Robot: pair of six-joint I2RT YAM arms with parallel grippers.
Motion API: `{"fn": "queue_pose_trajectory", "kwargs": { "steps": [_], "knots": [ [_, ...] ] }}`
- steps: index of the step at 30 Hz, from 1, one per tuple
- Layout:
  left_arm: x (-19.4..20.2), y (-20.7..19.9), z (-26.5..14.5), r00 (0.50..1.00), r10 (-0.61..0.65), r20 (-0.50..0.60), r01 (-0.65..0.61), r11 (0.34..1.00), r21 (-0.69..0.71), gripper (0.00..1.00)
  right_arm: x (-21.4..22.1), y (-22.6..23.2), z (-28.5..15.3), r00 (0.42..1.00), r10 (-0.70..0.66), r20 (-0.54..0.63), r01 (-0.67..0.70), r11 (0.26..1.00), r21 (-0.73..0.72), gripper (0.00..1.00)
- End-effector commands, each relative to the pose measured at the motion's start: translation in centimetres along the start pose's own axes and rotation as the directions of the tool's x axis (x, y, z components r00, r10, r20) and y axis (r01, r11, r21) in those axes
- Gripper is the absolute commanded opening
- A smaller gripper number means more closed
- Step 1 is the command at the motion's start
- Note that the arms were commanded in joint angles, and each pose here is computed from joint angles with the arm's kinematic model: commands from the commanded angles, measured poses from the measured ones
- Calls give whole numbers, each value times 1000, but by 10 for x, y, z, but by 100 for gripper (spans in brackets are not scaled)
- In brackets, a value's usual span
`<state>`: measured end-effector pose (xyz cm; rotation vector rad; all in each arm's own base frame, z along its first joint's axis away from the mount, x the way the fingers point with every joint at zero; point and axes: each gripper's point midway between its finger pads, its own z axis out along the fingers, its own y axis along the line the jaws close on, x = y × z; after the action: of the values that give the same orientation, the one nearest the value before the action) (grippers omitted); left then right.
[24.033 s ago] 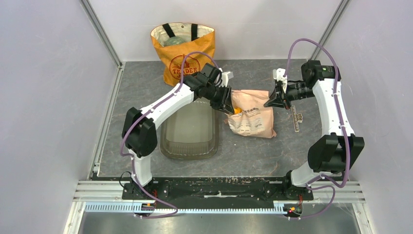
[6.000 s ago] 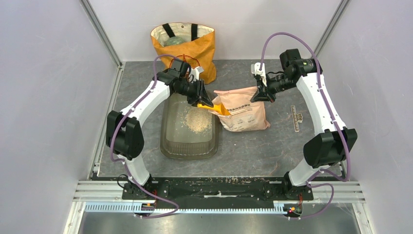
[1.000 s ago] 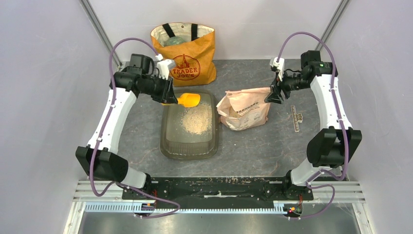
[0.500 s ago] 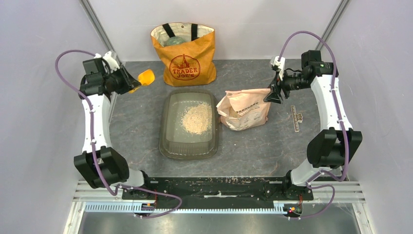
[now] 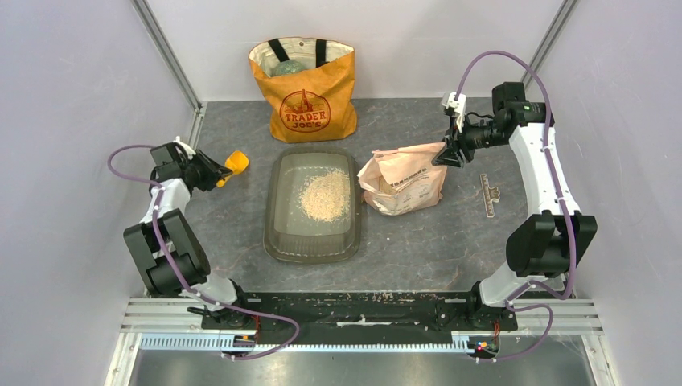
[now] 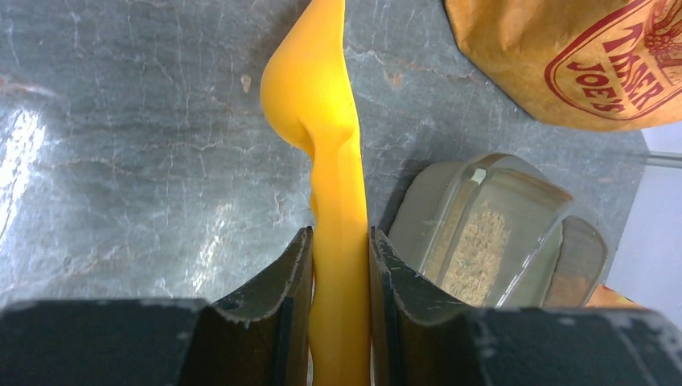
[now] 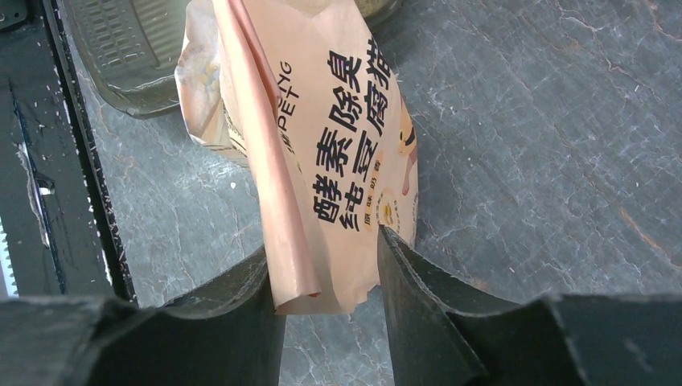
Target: Fill the litter box with clean litter
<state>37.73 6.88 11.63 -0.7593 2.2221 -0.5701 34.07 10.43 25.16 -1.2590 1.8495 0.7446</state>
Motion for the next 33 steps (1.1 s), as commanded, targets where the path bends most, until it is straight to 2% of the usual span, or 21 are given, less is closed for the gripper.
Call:
{"fn": "queue_pose_trajectory", "kwargs": {
  "steps": [1,4,9,13,20,24,25,28,30,33],
  "knots": [
    [15,30,16,998,-61,6,61,997,-45,10,-23,-3,-8,997,-66,39,65,997,36,50],
    [35,48,18,994,-105,-36,101,991,-89,16,-24,-3,-9,997,-71,40,69,997,39,49],
    [64,62,16,980,-139,-141,120,984,-134,32,-24,-2,-8,997,-70,43,68,997,36,46],
    [69,72,6,968,-188,-167,165,976,-145,46,-25,-3,-8,997,-70,44,69,997,37,46],
    [65,76,-3,960,-177,-219,151,980,-130,59,-25,-2,-8,997,-69,45,68,997,35,45],
    [53,55,-17,970,-75,-232,68,997,-40,67,-26,-1,-8,996,-72,50,70,997,35,45],
    [45,44,-23,975,-34,-219,33,999,-5,76,-26,-1,-8,996,-72,52,70,997,33,45],
    [18,7,-45,975,149,-164,-134,986,97,86,-29,-1,-7,995,-74,64,72,997,30,45],
    [-5,-25,-59,950,294,-105,-276,948,159,87,-32,0,-7,994,-74,76,72,997,28,41],
    [-16,-78,-71,862,504,-57,-476,843,251,88,-34,1,-5,993,-82,83,81,996,23,28]
  ]
}}
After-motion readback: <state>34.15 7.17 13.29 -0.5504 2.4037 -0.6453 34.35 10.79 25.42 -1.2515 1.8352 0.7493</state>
